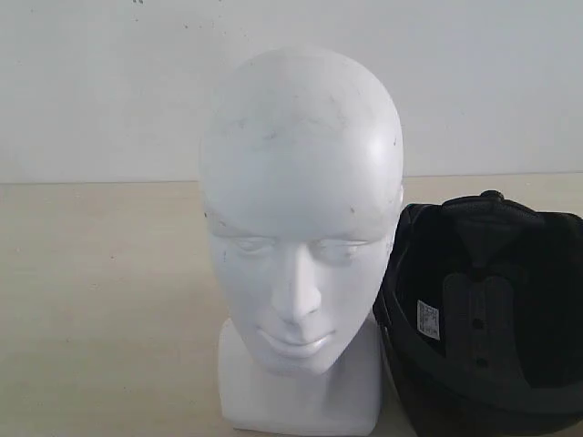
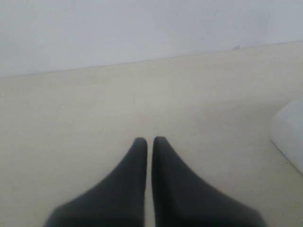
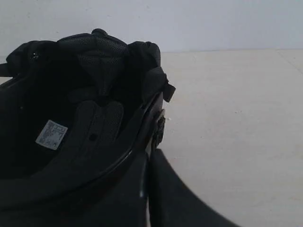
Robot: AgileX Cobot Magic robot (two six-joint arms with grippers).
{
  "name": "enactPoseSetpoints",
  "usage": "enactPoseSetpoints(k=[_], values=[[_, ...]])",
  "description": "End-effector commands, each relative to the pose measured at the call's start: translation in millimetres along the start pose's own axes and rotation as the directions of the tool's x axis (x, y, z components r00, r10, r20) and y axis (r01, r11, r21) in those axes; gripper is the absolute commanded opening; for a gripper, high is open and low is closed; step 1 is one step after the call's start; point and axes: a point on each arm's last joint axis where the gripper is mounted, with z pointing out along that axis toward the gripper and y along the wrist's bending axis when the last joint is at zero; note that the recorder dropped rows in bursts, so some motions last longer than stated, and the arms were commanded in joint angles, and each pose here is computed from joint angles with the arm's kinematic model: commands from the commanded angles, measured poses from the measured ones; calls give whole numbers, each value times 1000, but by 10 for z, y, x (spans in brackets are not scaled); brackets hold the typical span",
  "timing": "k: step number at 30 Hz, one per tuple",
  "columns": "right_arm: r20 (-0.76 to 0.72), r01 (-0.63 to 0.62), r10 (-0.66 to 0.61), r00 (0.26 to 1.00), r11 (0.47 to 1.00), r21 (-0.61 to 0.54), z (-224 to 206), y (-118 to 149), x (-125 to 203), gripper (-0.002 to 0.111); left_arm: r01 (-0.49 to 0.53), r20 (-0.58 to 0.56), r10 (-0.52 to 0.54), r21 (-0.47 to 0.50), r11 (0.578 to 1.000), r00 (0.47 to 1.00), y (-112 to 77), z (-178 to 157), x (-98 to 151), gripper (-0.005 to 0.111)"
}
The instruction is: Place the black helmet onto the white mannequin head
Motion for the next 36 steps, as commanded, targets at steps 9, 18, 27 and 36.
enactPoseSetpoints(k=[9,18,27,36], values=[[374,3,-1,927,1000,-3,-69,5,-340,0,15,2,-15,-1,1000,1000,-1,1,8,4],[387,171,-182,904,983,65,-365,43,-1178,0,15,2,-15,-1,1000,1000,-1,1,8,4],[12,181,-181,983,983,8,390,57,-1704,0,15,2,-15,-1,1000,1000,-1,1,8,4],[-73,-68,66,995,997,-31,666,92,-1629,0,15,2,-15,-1,1000,1000,-1,1,8,4]])
